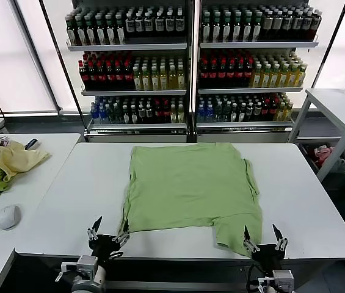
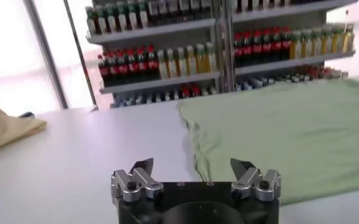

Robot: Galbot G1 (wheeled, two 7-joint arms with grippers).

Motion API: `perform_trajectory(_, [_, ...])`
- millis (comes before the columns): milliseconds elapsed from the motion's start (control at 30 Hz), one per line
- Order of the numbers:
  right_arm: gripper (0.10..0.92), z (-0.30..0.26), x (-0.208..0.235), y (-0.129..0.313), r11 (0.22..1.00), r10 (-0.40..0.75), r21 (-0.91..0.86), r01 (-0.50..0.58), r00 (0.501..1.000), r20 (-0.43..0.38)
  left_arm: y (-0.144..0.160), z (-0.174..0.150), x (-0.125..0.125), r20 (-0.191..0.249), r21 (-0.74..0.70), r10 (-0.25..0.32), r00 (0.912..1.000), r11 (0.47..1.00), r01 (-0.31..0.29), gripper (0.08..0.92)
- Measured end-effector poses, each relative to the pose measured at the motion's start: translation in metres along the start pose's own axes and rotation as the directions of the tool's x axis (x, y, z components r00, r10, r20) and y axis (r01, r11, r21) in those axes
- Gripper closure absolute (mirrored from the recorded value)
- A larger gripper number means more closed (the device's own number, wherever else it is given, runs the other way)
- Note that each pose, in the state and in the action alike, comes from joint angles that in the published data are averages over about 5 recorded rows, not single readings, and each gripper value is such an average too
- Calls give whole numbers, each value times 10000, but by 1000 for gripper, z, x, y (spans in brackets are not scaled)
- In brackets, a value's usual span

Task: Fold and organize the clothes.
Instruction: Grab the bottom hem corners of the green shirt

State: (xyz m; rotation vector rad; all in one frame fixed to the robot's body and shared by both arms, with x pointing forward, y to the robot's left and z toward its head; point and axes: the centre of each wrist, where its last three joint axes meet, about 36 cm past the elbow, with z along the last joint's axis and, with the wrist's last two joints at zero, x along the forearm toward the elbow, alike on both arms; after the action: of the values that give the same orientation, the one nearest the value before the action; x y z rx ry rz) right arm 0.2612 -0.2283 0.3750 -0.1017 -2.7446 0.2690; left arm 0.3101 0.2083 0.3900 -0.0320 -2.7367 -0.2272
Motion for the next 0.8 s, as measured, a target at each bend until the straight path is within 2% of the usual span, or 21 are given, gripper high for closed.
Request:
perform_trajectory(133, [200,4,-1,1,10000,43,-45,-44,9998,-170,-5,3,-10,-385,-141,45,9992,9999,-50,177])
perform_trajectory(233, [219,7,-2,2,9998,44,-182,-50,9994,-358,-8,5,-16,-669,-262,118,9977,9996,-136,218])
perform_trajectory(500, [418,11,-1,5,9968,-250,-781,190,9967,-773,-16,6,-19,-1189,-247,459,9918,9985,-492,431])
perform_trajectory(800, [618,8,1,2,9892,-672,-1370,519,9918,-1088,-16,9,-12,-1520,53,1015,9832,9948,-1019,691])
